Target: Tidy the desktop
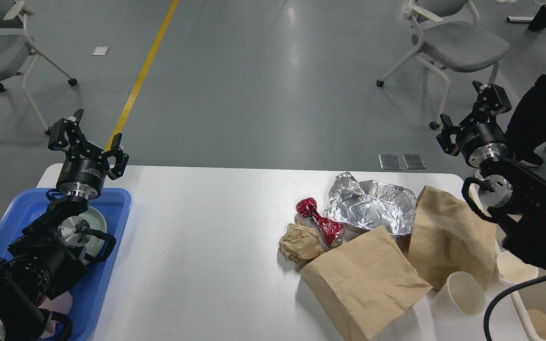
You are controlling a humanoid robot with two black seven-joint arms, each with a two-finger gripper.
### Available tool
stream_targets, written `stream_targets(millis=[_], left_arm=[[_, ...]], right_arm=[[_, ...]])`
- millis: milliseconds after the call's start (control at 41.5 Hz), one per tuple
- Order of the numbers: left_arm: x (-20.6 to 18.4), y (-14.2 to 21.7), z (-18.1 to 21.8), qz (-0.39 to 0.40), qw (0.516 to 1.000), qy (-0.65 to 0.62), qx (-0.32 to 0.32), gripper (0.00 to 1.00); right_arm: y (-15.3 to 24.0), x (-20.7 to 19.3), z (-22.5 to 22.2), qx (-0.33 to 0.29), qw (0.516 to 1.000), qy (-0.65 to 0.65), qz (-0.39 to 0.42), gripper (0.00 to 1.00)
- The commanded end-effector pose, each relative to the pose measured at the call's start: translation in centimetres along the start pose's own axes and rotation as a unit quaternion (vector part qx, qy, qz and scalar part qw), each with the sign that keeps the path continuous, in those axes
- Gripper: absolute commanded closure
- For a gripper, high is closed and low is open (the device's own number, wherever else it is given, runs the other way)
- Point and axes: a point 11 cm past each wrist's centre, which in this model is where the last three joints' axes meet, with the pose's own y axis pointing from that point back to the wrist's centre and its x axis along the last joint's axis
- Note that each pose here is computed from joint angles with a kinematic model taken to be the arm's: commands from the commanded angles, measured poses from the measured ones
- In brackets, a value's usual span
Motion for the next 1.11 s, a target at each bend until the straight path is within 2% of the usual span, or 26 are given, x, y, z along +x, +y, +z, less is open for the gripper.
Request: stream_targets(millis=[0,145,289,410,555,724,868,1085], left_arm=[[0.0,0.0,0.0,0.000,1.000,0.000,0.000,0.03],[0.0,0.0,0.0,0.000,1.000,0.000,0.000,0.03],[0.0,0.0,0.0,0.000,1.000,0.000,0.000,0.03],[0.0,0.0,0.0,0.000,1.000,0.000,0.000,0.03],[0.0,0.0,0.0,0.000,1.000,0.000,0.000,0.03],[0.0,0.0,0.0,0.000,1.000,0.000,0.000,0.03],[0.0,0.0,0.0,0.000,1.000,0.000,0.000,0.03],[0.0,0.0,0.0,0.000,1.000,0.000,0.000,0.03]], right_arm=[[-0.3,-0.1,-1.9,-0.041,0.980,0.181,-0.078,0.00],[-0.7,-2.8,-0.5,-0.113,0.916,0.346,-0.167,0.00],[-0.9,-3.1,-0.5,-0.200,0.812,0.510,-0.200,0.00],[-0.5,-3.9,-0.5,-0.263,0.732,0.577,-0.248,0.00],[0.6,-5.3,-0.9,-0.324,0.676,0.591,-0.298,0.00],[3.9,-7.3,-1.3,-0.406,0.618,0.563,-0.370,0.00],[5.3,-9.4,-3.6,-0.435,0.592,0.544,-0.405,0.00],[7.4,-9.6,-6.4,-0.503,0.545,0.518,-0.427,0.00]])
